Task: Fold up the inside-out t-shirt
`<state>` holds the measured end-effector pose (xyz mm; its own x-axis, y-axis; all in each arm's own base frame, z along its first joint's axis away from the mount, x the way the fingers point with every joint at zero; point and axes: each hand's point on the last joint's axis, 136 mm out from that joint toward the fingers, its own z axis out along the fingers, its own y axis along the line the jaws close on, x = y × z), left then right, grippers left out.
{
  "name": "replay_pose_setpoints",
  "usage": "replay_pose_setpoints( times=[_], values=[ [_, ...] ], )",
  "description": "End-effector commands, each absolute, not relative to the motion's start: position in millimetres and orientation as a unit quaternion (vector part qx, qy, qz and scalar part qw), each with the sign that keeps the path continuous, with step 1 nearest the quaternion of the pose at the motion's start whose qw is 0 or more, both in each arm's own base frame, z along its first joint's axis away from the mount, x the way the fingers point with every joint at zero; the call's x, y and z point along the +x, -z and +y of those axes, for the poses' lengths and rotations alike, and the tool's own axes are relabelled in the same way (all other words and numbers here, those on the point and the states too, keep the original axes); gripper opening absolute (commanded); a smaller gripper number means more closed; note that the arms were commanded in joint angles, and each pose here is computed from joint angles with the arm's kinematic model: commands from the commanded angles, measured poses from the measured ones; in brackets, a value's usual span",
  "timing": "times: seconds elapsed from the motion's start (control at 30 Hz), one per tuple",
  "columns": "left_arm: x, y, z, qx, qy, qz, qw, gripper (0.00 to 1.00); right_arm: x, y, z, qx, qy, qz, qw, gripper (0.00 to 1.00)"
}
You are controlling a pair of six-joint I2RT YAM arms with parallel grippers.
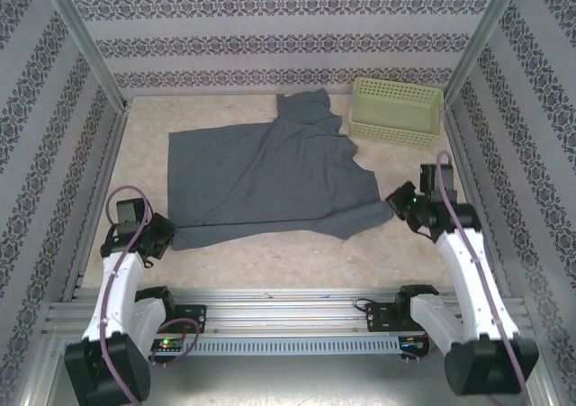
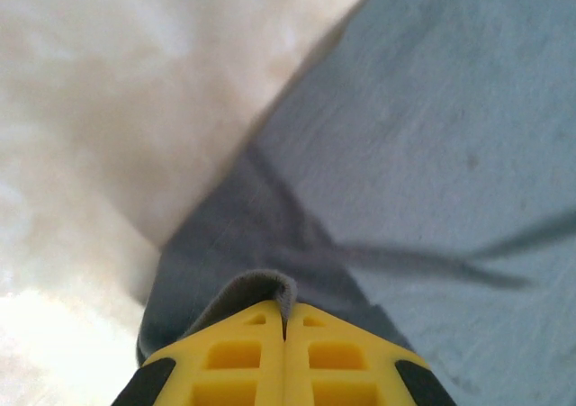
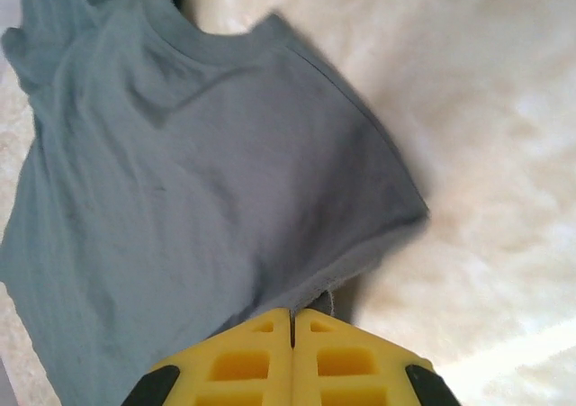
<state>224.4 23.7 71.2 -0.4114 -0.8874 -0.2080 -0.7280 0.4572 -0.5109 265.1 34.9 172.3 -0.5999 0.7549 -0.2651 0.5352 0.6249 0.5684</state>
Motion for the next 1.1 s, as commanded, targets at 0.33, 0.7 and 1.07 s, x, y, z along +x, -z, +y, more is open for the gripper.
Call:
replay_pose_setpoints(
  times=[0.33,0.7,1.07],
  values=[
    [297.1,-93.4,53.5,-0.448,0.138,0.834,0.292,0.01,380.7,-204.0,55.4,0.298,-0.196,0.883,0.304,0.0],
    [323.6,-79.0,56.6,-0.43,0.132,0.855,0.259,0.13,432.1,-193.2,72.0,0.269,-0.187,0.898,0.295,0.0],
    [331.6,-120.2,66.8,-0.421,0.105,0.855,0.283,0.6,451.9,-204.7,84.8,0.196,-0.151,0.929,0.274,0.62]
  ],
)
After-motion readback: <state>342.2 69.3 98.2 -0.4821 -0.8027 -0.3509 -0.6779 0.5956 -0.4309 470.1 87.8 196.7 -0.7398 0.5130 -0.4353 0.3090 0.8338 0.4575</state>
